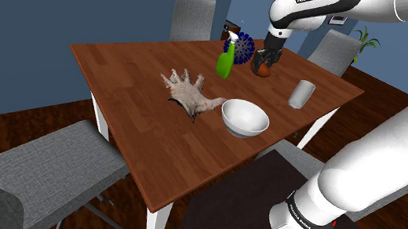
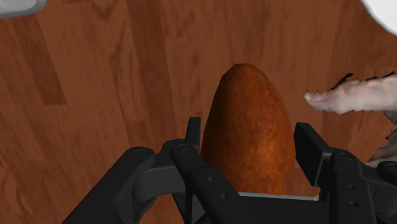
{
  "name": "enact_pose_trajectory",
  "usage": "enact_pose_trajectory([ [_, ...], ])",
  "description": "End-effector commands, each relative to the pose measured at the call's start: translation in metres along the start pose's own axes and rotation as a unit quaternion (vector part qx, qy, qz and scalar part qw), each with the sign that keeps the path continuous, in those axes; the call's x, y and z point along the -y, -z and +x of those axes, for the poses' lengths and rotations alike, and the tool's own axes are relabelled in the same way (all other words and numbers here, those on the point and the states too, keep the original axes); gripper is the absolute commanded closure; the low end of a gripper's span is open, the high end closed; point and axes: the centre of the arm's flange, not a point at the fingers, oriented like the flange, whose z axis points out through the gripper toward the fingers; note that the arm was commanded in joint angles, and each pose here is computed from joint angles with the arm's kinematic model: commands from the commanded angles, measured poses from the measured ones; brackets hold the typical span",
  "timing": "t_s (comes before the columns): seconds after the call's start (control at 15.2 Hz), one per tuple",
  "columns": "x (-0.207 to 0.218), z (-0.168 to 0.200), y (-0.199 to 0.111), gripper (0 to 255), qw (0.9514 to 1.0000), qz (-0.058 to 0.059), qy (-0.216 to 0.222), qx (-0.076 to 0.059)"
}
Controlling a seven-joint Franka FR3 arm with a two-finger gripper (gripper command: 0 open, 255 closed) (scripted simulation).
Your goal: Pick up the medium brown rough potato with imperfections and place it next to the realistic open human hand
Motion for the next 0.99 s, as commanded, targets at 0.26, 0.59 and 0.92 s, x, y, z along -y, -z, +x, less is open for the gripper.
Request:
enact_pose_trajectory([
  [0.26,0.079,-0.005,0.008,255,1.0000,0.000,-0.001,0.000],
  [0.59,0.145,-0.009,0.012,255,1.0000,0.000,-0.001,0.000],
  [0.92,0.211,-0.013,0.016,255,1.0000,0.000,-0.001,0.000],
])
